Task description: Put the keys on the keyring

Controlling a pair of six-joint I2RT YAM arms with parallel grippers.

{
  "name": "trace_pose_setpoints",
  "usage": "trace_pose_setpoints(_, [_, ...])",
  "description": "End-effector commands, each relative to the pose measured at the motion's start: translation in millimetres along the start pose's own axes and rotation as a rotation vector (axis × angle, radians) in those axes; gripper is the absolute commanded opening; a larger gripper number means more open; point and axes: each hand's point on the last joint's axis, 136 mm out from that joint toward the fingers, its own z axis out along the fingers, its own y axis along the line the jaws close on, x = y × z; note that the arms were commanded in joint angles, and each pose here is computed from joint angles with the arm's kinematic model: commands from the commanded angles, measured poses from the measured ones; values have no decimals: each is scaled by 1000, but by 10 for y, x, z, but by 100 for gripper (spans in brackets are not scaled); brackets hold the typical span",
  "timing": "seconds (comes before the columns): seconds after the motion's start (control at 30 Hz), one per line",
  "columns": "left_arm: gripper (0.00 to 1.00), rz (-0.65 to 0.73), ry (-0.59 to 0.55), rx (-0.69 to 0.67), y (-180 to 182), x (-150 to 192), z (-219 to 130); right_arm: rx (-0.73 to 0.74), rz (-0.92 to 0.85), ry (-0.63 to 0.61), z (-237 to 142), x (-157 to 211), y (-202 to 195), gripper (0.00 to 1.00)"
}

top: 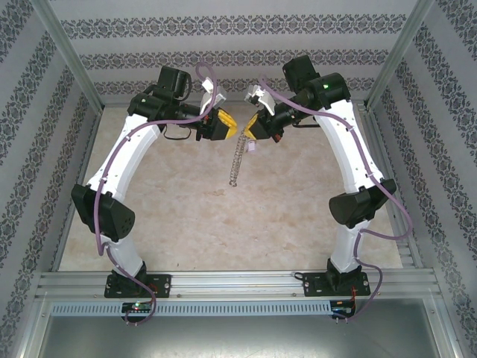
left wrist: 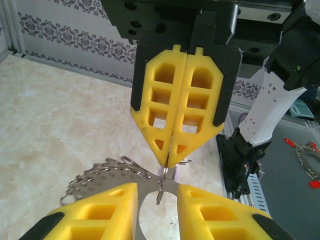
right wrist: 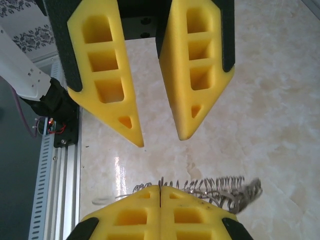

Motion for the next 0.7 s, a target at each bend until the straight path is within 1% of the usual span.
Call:
trace_pose_setpoints(0.0, [27, 5, -10, 66, -125, -14, 36, -25, -38, -22, 2, -90, 101, 0])
trace_pose_setpoints(0.53, [29, -7, 9, 121, -165, 63, 253, -22, -52, -46, 18, -164, 109, 0])
trace_pose_setpoints(0.67, [27, -9, 10, 124, -163, 72, 266, -19, -55, -50, 19, -173, 110, 0])
